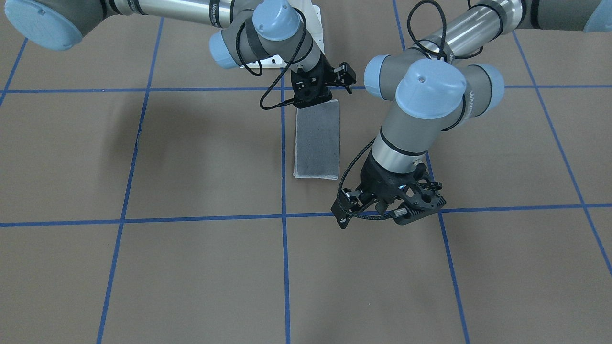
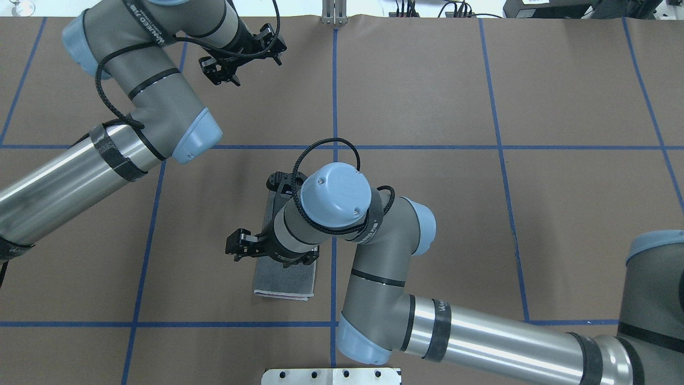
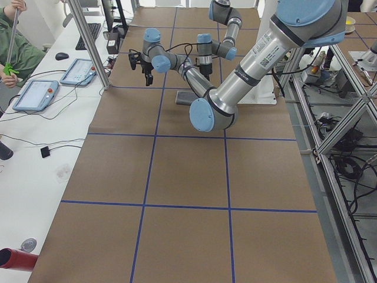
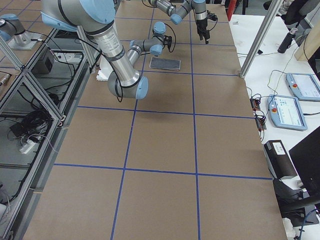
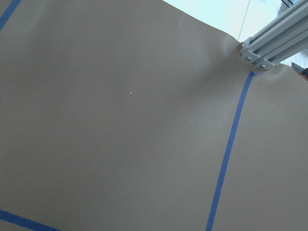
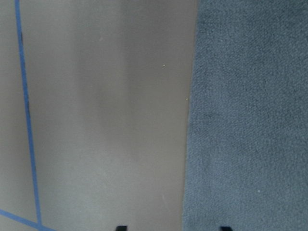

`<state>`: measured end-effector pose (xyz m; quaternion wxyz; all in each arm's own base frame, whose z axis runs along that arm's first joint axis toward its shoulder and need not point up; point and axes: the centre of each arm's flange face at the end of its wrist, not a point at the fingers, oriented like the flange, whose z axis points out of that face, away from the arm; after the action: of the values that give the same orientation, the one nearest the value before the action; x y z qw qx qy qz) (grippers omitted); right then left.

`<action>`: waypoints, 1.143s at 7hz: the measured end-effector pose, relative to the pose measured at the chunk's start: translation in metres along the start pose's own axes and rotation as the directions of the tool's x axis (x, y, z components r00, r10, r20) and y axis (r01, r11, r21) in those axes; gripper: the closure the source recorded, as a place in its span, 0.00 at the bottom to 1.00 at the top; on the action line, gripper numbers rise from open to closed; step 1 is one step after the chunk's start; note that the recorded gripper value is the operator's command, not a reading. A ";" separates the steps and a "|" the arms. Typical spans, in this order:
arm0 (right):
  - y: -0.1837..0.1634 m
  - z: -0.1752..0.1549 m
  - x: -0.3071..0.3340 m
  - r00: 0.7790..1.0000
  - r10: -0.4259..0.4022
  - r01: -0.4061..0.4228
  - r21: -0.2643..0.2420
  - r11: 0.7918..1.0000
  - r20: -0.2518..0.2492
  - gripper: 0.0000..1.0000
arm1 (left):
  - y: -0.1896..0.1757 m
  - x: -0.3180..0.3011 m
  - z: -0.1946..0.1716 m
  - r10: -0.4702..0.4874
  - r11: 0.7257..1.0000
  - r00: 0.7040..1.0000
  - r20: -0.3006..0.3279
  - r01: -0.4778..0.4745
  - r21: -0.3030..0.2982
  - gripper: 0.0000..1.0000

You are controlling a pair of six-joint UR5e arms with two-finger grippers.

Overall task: Fold towel twice with both arms
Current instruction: 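Release the towel and raise the right gripper away, then move the left gripper down beside the near end of the grey strip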

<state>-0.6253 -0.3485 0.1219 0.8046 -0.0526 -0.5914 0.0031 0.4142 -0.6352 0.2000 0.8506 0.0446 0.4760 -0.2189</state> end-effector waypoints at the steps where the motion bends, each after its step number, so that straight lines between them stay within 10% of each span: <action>1: -0.020 -0.028 0.022 1.000 0.020 -0.020 0.013 1.000 -0.006 0.00 | -0.003 -0.015 0.005 0.005 1.000 1.000 0.011 -0.005 -0.013 0.00; 4: -0.126 -0.132 0.124 0.997 0.053 -0.048 0.093 0.995 -0.057 0.00 | 0.017 -0.071 0.019 -0.042 0.999 0.999 -0.019 0.041 -0.036 0.00; 8: -0.208 -0.221 0.205 0.975 -0.063 0.087 0.104 0.991 -0.215 0.00 | 0.144 -0.128 0.021 -0.192 0.970 0.979 -0.060 0.180 -0.163 0.00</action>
<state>-0.3654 -0.5598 0.2706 0.8641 0.0154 -0.5031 0.0003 0.4327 -0.4690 0.2980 0.8085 -0.0591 0.5257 -0.2579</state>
